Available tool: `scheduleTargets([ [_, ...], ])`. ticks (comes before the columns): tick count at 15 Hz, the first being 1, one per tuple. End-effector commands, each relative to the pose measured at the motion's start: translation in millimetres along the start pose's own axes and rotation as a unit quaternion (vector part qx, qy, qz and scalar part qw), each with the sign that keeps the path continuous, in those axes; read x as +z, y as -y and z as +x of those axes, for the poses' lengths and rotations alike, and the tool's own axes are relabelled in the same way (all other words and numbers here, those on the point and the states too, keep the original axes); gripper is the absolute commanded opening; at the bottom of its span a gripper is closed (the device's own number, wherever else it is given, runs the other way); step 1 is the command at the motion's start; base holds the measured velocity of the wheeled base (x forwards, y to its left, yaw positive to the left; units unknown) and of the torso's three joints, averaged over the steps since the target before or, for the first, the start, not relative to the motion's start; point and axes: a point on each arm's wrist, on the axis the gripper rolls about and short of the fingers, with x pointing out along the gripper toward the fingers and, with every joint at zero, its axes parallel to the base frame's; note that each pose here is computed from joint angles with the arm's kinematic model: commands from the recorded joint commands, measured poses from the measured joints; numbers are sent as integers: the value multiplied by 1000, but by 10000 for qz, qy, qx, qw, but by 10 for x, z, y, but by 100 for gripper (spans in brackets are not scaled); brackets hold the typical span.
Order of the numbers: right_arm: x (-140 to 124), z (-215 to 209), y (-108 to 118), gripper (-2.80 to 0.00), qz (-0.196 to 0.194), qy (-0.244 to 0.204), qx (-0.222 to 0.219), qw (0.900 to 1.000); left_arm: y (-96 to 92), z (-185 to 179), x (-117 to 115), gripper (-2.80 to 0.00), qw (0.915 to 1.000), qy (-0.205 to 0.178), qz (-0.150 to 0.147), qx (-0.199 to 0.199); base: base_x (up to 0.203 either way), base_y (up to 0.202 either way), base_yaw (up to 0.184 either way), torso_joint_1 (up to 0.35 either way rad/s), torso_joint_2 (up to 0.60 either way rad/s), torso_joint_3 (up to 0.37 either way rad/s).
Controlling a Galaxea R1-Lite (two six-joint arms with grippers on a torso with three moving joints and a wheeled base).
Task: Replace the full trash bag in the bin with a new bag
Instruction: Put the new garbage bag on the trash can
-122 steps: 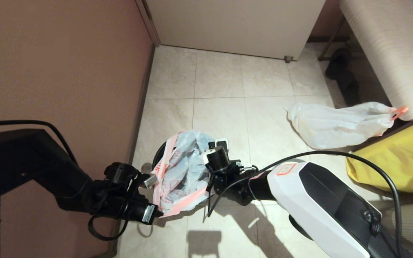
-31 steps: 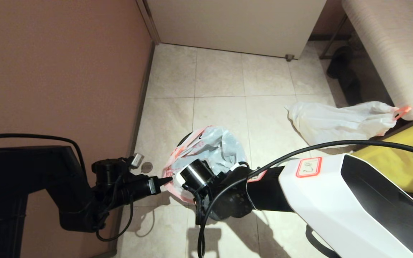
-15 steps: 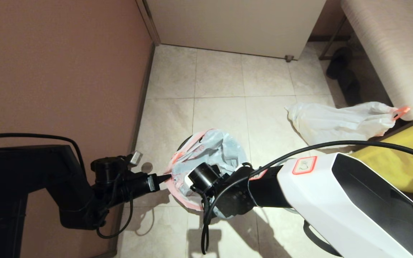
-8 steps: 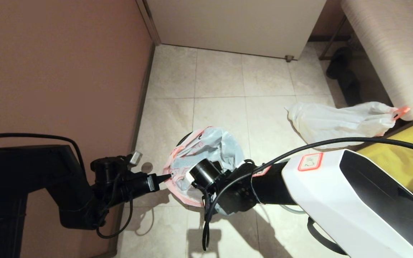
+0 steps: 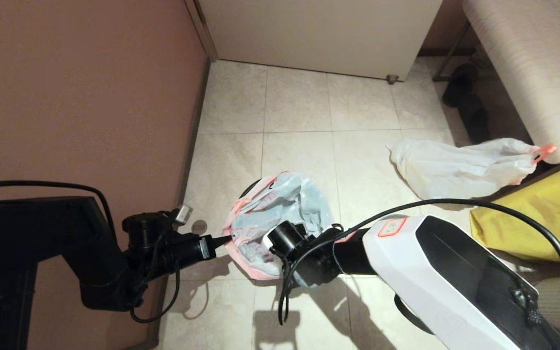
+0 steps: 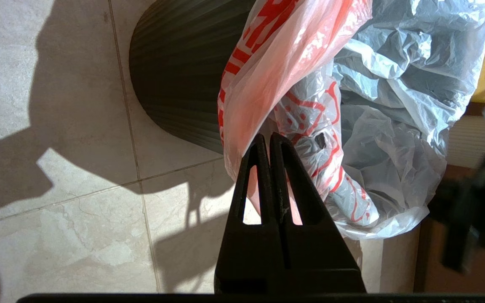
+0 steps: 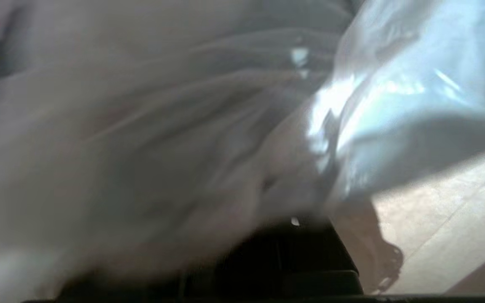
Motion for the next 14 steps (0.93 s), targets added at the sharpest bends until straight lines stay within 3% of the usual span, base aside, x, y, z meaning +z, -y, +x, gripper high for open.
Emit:
scheduleTargets([
  [1,57,222,86,-280,285,220,-28,9993,0,4,2,-280,10000,19,6,-21,0,0,0,0,0,0],
  [5,160,-15,184,-280,387,367,13,9986,-8,21,-3,-280,10000,13,4,-14,0,0,0,0,0,0],
  [9,-113,-530,297,-280,-41,-49,-30,10000,9,1,27,-280,10000,56,31,-20,0,0,0,0,0,0],
  [11,-154,-762,462,-280,-24,-110,-65,9999,13,-83,124,-280,9998,201,80,8,0,0,0,0,0,0],
  [14,-209,-897,892,-280,270,-312,-307,9987,87,-212,256,-280,9992,350,155,-85,0,0,0,0,0,0],
])
